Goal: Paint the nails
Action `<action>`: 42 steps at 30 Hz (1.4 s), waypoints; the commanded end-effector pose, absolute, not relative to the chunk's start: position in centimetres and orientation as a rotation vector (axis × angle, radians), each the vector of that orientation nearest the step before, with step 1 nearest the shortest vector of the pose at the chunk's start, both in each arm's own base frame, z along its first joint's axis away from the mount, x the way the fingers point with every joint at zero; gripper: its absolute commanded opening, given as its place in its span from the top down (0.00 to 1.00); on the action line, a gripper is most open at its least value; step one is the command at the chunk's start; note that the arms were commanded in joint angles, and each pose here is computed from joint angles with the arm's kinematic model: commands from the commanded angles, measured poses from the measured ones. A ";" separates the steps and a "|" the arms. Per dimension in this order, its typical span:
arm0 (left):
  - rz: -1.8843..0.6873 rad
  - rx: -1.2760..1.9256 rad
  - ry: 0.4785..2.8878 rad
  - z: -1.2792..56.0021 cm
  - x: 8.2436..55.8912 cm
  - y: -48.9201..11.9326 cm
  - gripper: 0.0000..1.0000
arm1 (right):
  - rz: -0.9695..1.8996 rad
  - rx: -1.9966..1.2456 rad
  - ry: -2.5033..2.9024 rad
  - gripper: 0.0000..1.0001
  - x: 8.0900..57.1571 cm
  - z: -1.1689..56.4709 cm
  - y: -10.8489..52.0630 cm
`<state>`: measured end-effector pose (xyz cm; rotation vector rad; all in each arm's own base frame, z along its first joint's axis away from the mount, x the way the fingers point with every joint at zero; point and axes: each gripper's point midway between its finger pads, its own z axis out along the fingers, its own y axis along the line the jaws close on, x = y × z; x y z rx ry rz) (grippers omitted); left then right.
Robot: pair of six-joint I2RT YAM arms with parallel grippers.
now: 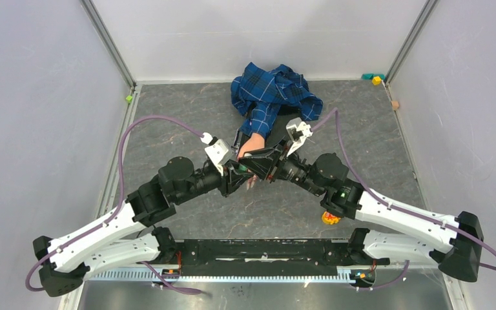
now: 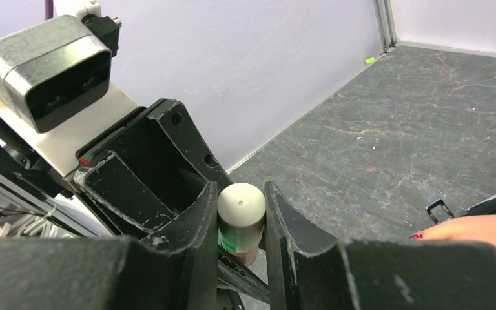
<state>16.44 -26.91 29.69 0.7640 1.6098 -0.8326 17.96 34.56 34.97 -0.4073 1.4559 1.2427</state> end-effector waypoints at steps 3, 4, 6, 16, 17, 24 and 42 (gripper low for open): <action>-0.930 0.790 1.481 33.3 14.7 -26.7 0.98 | 1.243 -0.545 1.300 1.00 15.8 38.6 33.2; -0.955 0.810 1.462 33.5 14.2 -26.9 0.98 | 1.244 -0.564 1.293 1.00 15.6 38.7 33.2; -0.996 0.838 1.438 33.9 13.4 -27.1 0.98 | 1.239 -0.587 1.278 0.91 15.3 38.9 33.1; -1.035 0.805 1.416 34.9 13.0 -26.7 0.98 | 1.121 -0.566 1.319 0.33 16.4 37.7 31.4; -1.039 0.798 1.415 35.0 13.0 -26.7 0.98 | 1.111 -0.565 1.324 0.31 16.4 37.6 31.3; -0.998 0.744 1.441 34.9 14.0 -26.2 0.98 | 1.128 -0.554 1.279 0.17 15.8 38.6 30.5; -0.954 0.690 1.515 33.8 15.6 -26.1 0.98 | 1.222 -0.421 1.274 0.11 17.2 39.9 33.4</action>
